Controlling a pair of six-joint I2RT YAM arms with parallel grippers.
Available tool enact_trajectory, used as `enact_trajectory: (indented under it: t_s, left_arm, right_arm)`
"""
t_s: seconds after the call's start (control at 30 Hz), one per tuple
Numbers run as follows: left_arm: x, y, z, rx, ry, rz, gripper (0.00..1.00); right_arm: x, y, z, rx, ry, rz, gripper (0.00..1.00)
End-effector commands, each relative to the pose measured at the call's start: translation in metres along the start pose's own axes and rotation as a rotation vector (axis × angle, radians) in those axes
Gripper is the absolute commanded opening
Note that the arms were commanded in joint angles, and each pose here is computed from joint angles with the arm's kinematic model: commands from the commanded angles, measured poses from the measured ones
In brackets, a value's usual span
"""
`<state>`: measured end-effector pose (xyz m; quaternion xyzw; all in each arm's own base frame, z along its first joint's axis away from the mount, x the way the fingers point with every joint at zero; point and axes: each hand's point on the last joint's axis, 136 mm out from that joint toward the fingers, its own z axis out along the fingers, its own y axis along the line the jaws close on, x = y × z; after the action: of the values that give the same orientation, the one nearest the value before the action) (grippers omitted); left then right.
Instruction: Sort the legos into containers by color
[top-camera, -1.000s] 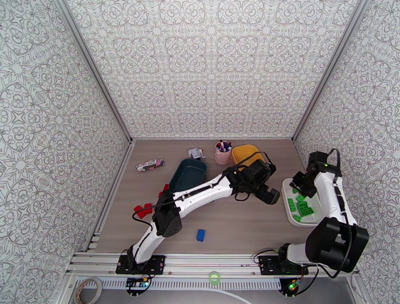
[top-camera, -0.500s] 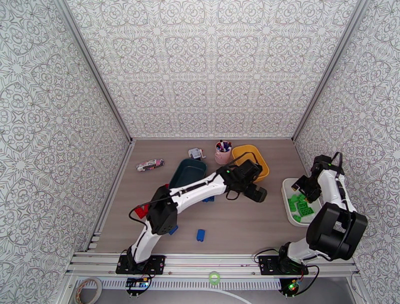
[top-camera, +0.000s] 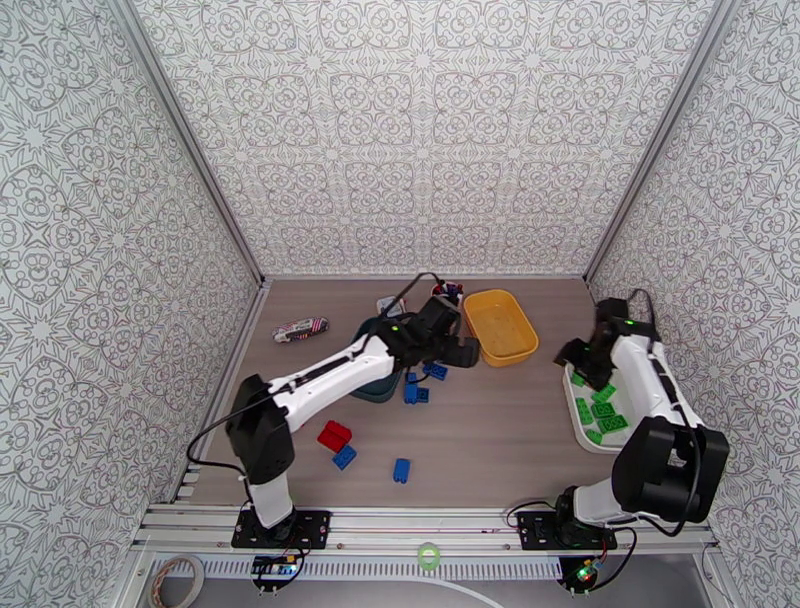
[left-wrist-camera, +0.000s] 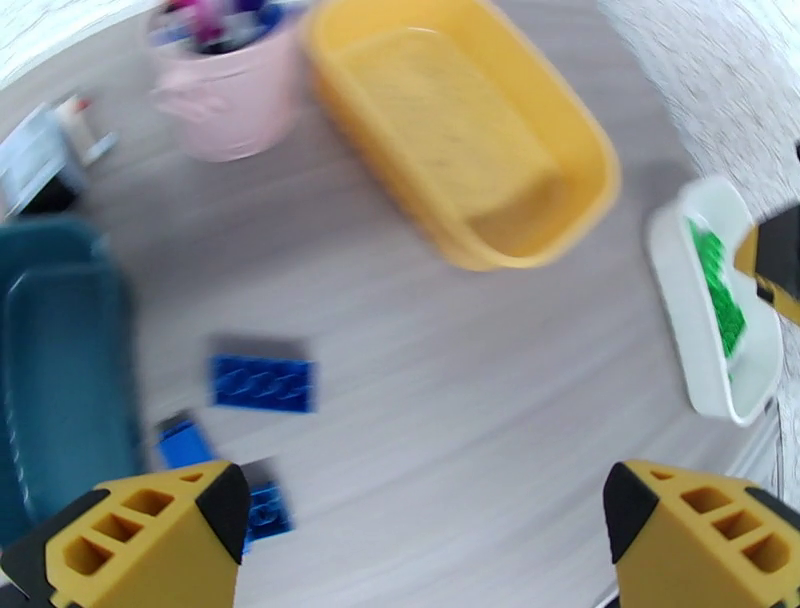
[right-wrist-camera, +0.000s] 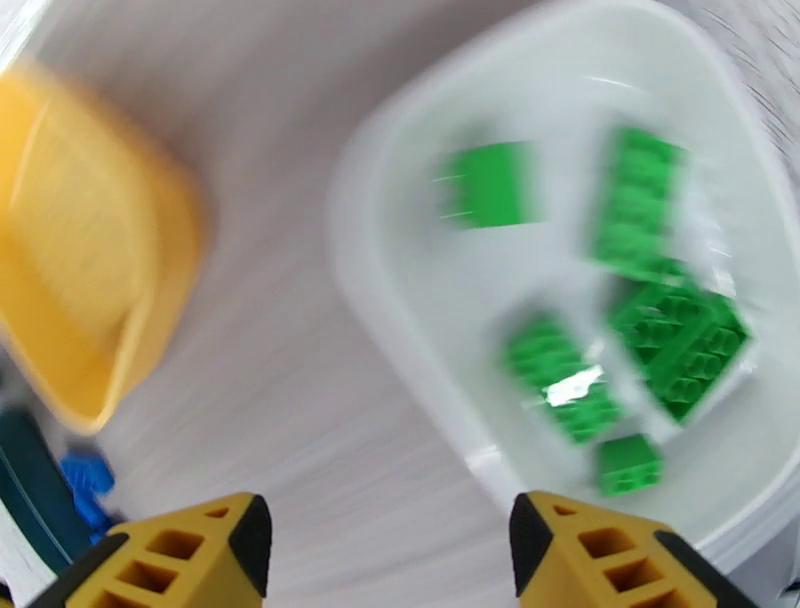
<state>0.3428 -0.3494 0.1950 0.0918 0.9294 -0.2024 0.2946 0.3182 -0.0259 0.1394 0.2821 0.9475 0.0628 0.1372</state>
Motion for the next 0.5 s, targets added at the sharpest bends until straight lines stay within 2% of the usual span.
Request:
enact_trajectory:
  t_s: [0.0, 0.2, 0.47]
  left_arm:
    - [-0.005, 0.041, -0.014, -0.075, -0.050, -0.140, 0.99]
    - [0.019, 0.106, -0.031, -0.167, -0.048, -0.319, 0.99]
    - [0.069, 0.162, -0.056, -0.250, -0.028, -0.496, 0.99]
  right_arm:
    - [0.010, 0.053, -0.009, -0.078, -0.026, -0.140, 0.70]
    - [0.064, 0.138, 0.004, -0.143, 0.039, -0.459, 0.74]
    - [0.123, 0.202, 0.033, -0.160, 0.142, -0.707, 0.75]
